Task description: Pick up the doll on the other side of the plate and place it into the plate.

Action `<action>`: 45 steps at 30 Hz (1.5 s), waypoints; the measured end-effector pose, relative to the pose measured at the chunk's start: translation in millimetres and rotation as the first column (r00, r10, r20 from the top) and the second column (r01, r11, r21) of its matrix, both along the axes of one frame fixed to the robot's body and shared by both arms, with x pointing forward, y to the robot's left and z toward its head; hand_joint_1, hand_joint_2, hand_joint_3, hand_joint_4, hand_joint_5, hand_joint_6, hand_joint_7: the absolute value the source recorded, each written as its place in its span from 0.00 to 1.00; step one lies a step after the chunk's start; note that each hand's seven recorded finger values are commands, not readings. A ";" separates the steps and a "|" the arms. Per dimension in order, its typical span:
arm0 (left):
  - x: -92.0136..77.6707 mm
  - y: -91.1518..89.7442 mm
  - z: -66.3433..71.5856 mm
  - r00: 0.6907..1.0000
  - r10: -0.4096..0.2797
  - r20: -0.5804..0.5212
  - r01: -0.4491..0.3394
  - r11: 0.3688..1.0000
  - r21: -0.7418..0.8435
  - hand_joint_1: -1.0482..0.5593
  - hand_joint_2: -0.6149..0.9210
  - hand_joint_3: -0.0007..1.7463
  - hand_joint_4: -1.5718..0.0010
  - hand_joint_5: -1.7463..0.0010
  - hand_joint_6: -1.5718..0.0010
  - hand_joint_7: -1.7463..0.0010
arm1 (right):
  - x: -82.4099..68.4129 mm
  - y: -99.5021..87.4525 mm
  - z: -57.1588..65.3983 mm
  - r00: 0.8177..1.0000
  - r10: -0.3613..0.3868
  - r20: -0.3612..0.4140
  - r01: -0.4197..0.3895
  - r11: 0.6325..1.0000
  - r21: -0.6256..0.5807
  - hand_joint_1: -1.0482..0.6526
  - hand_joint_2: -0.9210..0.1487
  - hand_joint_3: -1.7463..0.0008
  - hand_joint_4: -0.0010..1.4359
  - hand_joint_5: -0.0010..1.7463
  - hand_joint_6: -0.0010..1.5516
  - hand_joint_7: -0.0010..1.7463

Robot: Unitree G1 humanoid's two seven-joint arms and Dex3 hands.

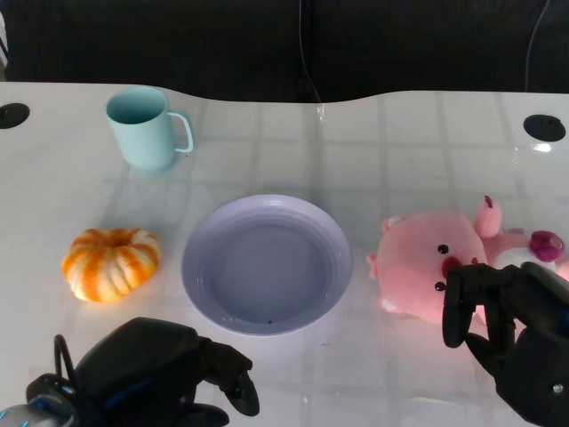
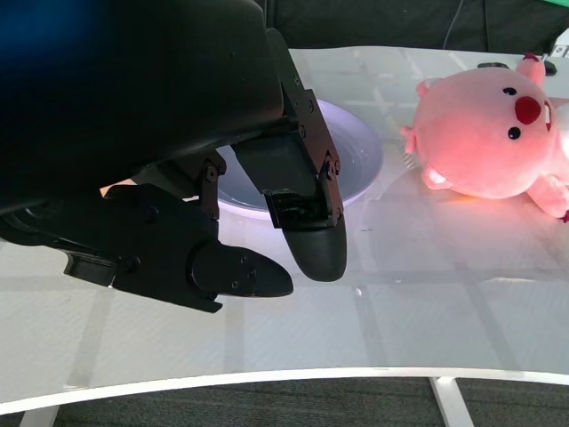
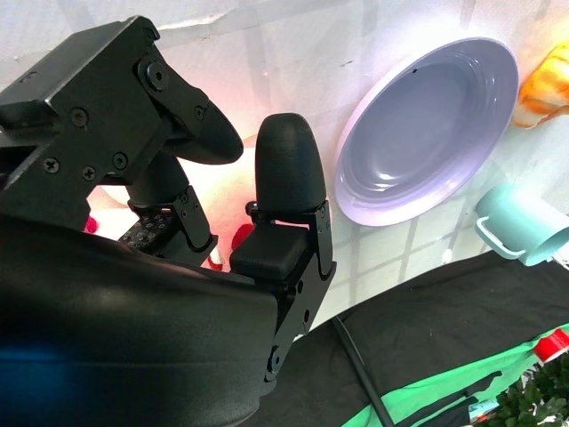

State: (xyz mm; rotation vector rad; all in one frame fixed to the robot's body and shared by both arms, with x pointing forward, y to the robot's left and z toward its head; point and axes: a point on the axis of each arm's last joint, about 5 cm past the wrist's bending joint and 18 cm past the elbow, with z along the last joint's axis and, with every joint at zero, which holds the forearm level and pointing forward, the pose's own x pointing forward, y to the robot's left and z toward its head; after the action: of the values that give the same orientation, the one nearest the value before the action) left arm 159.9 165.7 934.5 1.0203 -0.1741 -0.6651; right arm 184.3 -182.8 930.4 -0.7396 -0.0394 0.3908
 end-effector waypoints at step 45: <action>0.5 0.6 -0.1 1.000 -0.001 -0.001 0.001 1.000 0.002 0.52 1.00 0.14 0.52 0.29 0.38 0.74 | -0.8 3.3 -3.9 0.979 -0.124 0.163 0.109 0.989 0.101 0.47 0.01 0.91 0.37 0.41 0.42 0.06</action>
State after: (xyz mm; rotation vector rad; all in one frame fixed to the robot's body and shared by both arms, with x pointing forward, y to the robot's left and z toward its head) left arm 160.4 166.3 934.4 1.0222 -0.1735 -0.6669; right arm 183.5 -179.5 926.5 -0.6795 -0.1715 0.2122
